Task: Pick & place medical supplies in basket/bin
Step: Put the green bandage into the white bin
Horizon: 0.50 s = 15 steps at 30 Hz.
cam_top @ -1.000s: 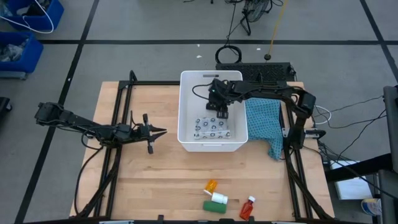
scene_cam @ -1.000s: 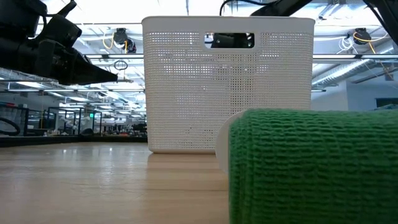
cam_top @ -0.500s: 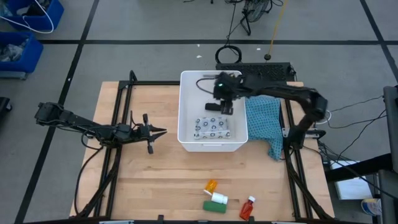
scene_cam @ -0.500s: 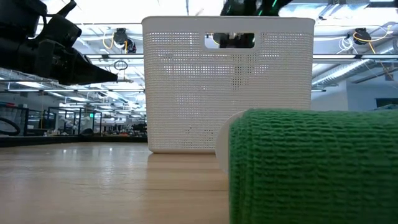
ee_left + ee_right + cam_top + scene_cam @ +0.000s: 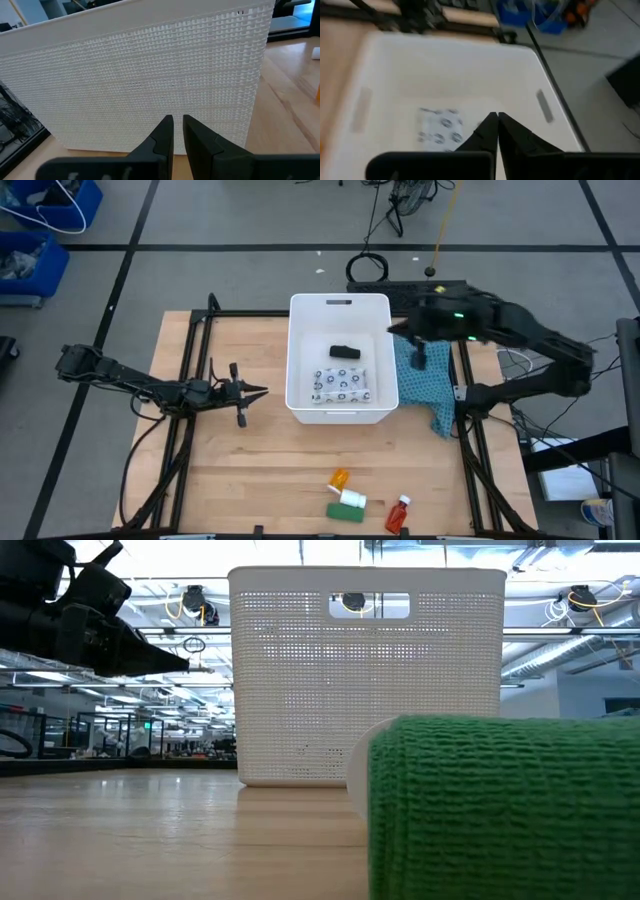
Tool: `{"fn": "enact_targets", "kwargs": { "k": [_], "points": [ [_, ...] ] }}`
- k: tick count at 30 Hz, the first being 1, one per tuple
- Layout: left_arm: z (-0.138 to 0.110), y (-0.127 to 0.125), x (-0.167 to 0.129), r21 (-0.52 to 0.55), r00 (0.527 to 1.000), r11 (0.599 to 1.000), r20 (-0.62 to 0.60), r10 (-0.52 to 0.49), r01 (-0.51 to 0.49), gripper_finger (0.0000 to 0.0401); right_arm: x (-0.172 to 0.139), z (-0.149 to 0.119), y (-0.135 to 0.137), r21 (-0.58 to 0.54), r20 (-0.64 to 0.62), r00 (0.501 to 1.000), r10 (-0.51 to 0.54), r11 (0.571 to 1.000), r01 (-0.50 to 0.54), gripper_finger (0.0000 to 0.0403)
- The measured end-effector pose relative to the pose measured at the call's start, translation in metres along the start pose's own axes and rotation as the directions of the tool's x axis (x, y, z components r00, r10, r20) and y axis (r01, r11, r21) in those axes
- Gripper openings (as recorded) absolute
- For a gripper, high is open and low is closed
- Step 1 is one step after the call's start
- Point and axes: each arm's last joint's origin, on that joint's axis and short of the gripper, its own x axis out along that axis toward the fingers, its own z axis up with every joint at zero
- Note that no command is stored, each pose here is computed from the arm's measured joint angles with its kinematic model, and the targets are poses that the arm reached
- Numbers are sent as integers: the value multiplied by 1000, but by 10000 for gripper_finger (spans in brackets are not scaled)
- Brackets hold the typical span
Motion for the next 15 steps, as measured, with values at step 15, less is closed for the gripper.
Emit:
{"fn": "enact_targets", "kwargs": {
  "k": [15],
  "points": [
    [0, 1, 0, -8, 1000, 1000, -2, 24, -24, 47, -17, -118, 57, 41, 372, 908, 191, 974, -221, 0]
  ]
}}
